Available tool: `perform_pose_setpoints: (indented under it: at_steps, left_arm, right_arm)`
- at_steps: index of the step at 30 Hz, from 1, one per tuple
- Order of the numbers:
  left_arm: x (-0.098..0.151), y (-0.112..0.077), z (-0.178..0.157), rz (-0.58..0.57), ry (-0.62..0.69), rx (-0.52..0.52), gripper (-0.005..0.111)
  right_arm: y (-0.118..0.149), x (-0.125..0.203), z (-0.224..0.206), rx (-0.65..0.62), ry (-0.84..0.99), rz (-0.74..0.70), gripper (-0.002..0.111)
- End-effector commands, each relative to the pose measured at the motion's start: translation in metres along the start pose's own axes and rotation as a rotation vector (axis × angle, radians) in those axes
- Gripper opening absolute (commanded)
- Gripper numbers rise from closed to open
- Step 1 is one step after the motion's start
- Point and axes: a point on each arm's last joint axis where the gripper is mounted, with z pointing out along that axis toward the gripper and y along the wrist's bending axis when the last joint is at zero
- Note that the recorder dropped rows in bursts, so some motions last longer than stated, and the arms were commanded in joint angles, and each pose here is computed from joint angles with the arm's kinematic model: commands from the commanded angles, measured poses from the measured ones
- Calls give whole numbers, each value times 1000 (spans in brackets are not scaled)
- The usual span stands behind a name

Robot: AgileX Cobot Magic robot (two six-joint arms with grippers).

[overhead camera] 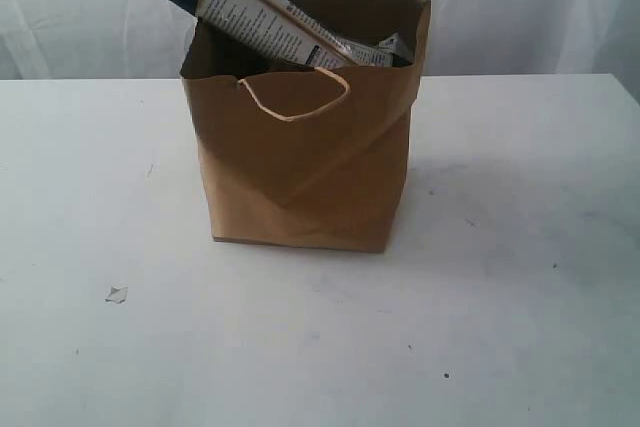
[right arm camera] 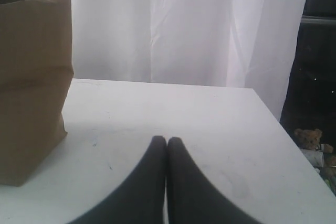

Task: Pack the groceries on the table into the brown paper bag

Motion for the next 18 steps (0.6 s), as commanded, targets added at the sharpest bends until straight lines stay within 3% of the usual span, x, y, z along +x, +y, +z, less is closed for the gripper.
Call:
perform_pose_setpoints:
  at_steps: [1, 10, 18]
  left_arm:
    - [1, 0, 0, -3, -3, 5, 0]
    - [1, 0, 0, -3, -3, 5, 0]
    - [1, 0, 0, -3, -3, 5, 0]
  right_arm:
    - [0, 2, 0, 5, 3, -4, 0]
    - [0, 6, 0, 4, 46, -15, 0]
    - [-1, 8, 0, 11, 70, -195, 0]
